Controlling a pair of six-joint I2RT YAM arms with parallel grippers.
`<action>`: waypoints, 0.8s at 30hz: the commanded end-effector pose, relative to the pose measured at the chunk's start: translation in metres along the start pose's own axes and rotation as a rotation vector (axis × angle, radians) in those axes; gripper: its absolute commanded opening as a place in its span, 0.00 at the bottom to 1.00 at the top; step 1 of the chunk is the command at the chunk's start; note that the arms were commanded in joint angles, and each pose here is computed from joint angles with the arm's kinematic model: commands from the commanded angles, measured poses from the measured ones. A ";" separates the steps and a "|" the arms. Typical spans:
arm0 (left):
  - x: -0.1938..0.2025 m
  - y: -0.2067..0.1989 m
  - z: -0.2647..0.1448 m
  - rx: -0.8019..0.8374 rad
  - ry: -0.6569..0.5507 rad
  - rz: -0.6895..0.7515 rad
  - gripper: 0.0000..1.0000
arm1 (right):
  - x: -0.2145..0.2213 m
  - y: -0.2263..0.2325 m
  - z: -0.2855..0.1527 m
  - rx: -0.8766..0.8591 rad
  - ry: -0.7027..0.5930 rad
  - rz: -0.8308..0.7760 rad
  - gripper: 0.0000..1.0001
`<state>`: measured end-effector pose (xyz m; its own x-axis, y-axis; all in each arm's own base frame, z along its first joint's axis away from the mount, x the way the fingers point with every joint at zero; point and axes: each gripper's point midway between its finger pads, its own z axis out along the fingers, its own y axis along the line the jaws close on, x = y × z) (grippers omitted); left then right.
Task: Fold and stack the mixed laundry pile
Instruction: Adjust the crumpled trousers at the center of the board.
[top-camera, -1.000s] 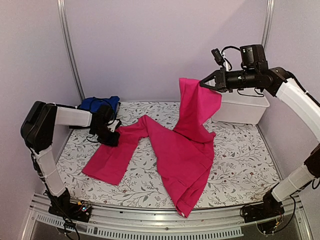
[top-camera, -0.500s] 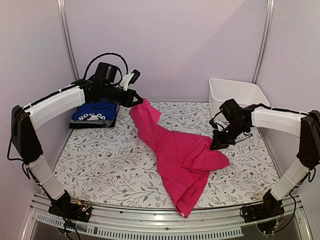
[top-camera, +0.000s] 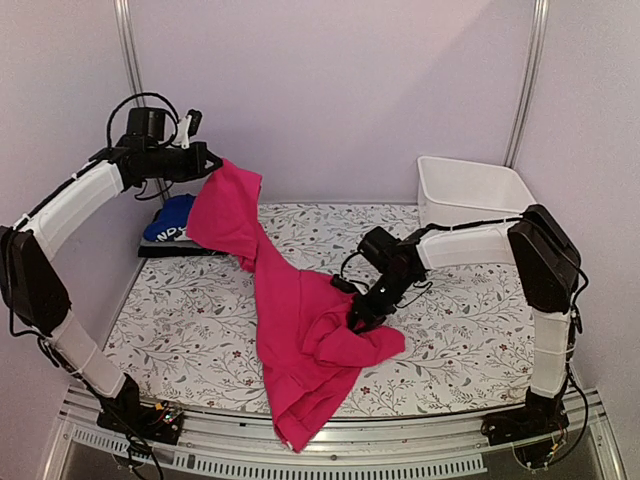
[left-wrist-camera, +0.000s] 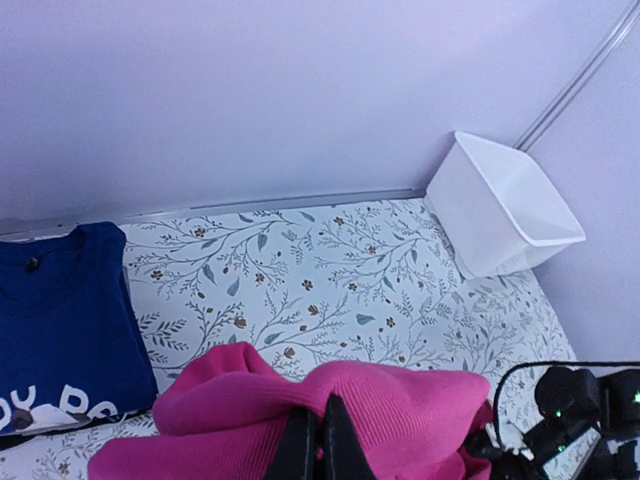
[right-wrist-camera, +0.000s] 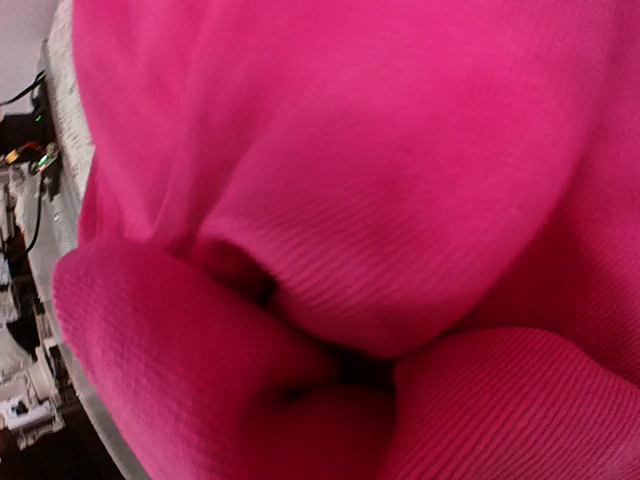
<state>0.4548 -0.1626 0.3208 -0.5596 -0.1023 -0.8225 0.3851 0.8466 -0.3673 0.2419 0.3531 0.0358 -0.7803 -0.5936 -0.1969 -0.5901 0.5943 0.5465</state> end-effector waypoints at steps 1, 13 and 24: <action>-0.052 0.007 -0.027 0.040 -0.152 -0.039 0.00 | -0.036 0.110 0.005 -0.294 -0.006 -0.255 0.00; -0.040 -0.177 -0.022 0.639 -0.060 0.188 0.00 | -0.001 0.051 -0.114 -0.119 -0.311 0.004 0.00; 0.072 -0.339 0.059 0.802 0.184 0.309 0.25 | 0.088 -0.037 -0.102 0.034 -0.297 0.450 0.00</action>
<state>0.2993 -0.4761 0.3853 -0.4301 0.1832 -0.8840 0.9022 0.0506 -0.4284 0.2097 0.2370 0.0823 -0.9594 -0.2086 -0.1897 -0.2818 0.7331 0.6190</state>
